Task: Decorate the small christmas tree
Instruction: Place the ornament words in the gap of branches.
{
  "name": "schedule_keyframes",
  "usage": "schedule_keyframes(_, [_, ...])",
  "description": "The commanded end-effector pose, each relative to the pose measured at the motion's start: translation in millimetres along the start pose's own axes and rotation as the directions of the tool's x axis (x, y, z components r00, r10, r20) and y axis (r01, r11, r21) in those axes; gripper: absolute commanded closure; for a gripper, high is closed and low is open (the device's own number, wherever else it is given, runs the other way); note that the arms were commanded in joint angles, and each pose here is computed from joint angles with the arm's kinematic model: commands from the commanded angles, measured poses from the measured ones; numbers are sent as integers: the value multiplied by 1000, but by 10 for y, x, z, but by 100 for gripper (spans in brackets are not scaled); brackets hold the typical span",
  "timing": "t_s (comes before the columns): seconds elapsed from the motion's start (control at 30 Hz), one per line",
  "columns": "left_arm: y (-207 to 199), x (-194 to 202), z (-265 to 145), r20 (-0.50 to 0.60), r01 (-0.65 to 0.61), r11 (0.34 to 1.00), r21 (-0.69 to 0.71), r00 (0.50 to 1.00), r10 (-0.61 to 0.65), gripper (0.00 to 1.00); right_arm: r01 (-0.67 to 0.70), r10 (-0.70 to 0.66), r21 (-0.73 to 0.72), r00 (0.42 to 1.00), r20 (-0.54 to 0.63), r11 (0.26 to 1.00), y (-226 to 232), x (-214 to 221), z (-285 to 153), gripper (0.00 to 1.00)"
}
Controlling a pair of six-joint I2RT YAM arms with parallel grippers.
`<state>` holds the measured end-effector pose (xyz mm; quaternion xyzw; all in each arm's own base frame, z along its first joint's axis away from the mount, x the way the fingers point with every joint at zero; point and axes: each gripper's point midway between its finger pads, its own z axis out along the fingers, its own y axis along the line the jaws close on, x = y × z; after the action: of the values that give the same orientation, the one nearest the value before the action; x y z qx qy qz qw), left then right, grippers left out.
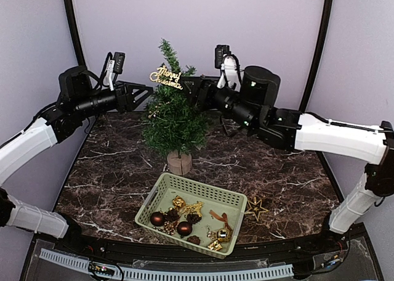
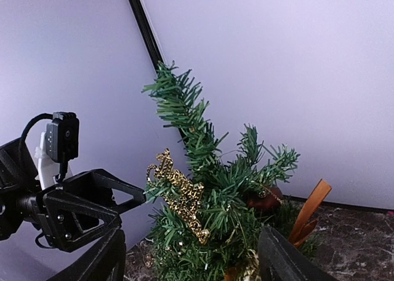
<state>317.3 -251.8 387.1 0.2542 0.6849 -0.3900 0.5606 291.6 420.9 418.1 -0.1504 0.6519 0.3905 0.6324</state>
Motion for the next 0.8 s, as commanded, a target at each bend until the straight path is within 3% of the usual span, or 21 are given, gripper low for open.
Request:
schedule_keyframes(0.0, [-26, -91, -252, 23, 9, 998, -57, 1000, -8, 38, 10, -9, -29, 1000, 19, 1000, 64, -298, -333, 23])
schedule_keyframes(0.17, [52, 360, -430, -82, 152, 979, -133, 983, -163, 28, 24, -7, 144, 993, -117, 989, -388, -95, -885, 16])
schedule_keyframes(0.33, [170, 1020, -624, -153, 277, 934, -228, 937, -315, 24, 41, 95, 404, 946, -310, 914, -1069, 516, -1457, 14])
schedule_keyframes(0.6, [219, 1601, -688, -217, 367, 892, -265, 878, -426, 24, 0, 401, 608, 753, -522, 794, -2004, 2010, -2181, 25])
schedule_keyframes(0.77, [221, 1719, -749, -216, 378, 883, -278, 871, -441, 24, -23, 515, 635, 607, -606, 773, -2041, 2657, -2534, 33])
